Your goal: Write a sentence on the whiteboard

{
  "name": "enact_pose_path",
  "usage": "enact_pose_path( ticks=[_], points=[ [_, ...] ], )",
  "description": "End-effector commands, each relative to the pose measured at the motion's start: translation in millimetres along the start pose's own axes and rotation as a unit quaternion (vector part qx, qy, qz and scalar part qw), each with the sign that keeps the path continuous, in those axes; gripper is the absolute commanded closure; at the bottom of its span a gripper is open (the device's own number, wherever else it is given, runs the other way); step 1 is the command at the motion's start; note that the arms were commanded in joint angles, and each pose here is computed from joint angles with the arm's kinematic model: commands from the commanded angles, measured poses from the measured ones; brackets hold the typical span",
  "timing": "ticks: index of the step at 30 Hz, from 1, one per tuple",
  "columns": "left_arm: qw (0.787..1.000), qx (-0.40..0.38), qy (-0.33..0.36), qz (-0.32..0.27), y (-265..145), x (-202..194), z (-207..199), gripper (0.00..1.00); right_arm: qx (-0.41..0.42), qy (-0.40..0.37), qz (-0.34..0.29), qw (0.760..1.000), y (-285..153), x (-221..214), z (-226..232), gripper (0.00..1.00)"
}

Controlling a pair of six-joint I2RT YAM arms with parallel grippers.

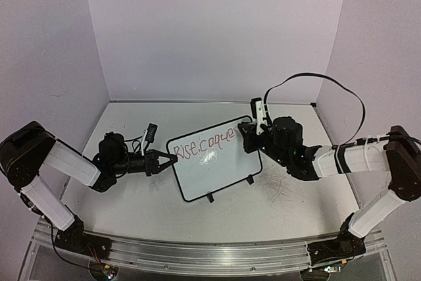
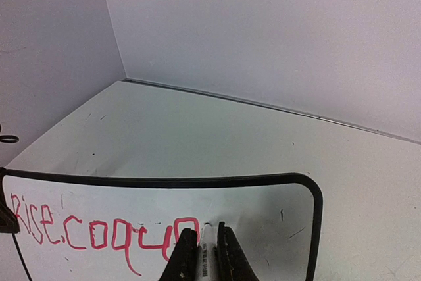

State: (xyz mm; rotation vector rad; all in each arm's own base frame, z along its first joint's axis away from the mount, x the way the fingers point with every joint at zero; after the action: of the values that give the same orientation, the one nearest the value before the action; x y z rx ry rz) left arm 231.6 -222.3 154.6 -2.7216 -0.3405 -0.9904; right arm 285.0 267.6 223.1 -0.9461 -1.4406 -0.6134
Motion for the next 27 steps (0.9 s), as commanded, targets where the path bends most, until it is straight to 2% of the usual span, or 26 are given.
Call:
enact_pose_path(
  ticks=[1,16,27],
  points=[
    [1.000,0.013,-0.004,0.015,1.1,-4.5,4.8,1.00,-0.020,0.010,-0.013,1.000,0.8,6.0,-5.6,1.00],
    [1.000,0.011,-0.005,0.016,1.9,-3.6,4.5,1.00,-0.005,0.031,0.021,0.999,-12.1,-20.4,-4.5,1.00],
    [1.000,0.010,-0.005,0.015,1.6,-3.2,3.7,1.00,-0.021,0.031,-0.001,0.999,-4.9,-3.5,-7.0,1.00]
  ],
)
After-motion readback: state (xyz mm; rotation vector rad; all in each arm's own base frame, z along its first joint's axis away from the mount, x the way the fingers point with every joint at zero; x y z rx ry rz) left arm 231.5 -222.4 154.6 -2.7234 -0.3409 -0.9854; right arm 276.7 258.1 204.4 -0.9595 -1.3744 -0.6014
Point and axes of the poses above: each gripper's point midway between its finger pads, its own y axis out along the fingers, its own z axis along the line the jaws close on, x = y × z, the point moved 8 cm from there along -y, back along the fingers, and after that the axes turned 13 degrees about -y, right-handed, at the moved point
